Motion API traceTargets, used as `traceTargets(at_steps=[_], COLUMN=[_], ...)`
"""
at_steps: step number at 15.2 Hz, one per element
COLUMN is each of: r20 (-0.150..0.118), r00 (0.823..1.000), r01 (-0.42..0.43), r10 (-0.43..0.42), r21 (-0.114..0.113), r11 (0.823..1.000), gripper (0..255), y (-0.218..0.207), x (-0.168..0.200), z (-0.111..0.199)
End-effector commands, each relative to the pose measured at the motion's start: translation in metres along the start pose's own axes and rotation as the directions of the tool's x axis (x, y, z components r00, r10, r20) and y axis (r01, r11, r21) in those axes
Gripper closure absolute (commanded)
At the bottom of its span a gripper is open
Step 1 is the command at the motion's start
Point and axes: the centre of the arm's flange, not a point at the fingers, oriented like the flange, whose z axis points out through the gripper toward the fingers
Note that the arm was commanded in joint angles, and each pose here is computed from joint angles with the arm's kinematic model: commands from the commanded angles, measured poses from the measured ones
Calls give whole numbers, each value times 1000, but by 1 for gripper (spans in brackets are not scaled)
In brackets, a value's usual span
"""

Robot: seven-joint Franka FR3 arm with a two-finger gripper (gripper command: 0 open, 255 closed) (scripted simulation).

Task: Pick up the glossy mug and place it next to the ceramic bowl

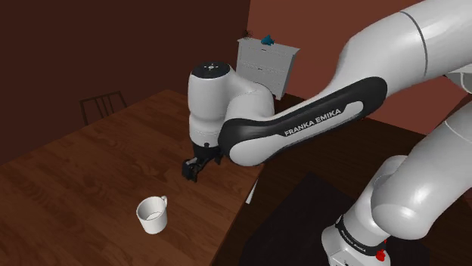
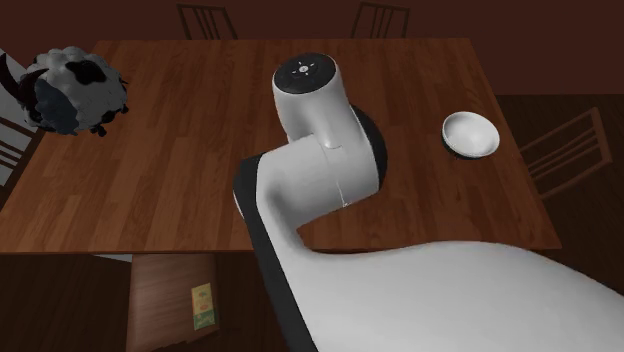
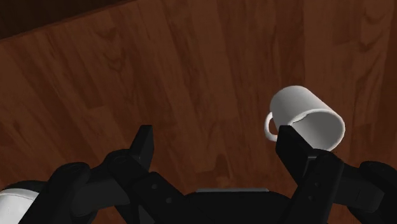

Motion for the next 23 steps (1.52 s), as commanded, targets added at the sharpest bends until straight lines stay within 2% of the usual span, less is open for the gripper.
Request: traceTargets(at_steps=[1, 18, 23], r20=[-4, -33, -33], r00=[1000, 998, 998], r01=[-7, -51, -52], r10=[7, 51, 52], r21=[2, 4, 4], r11=[1000, 999, 999], gripper=[0, 0, 0], y=[-22, -202, -205], x=[6, 71, 73], z=[18, 131, 154])
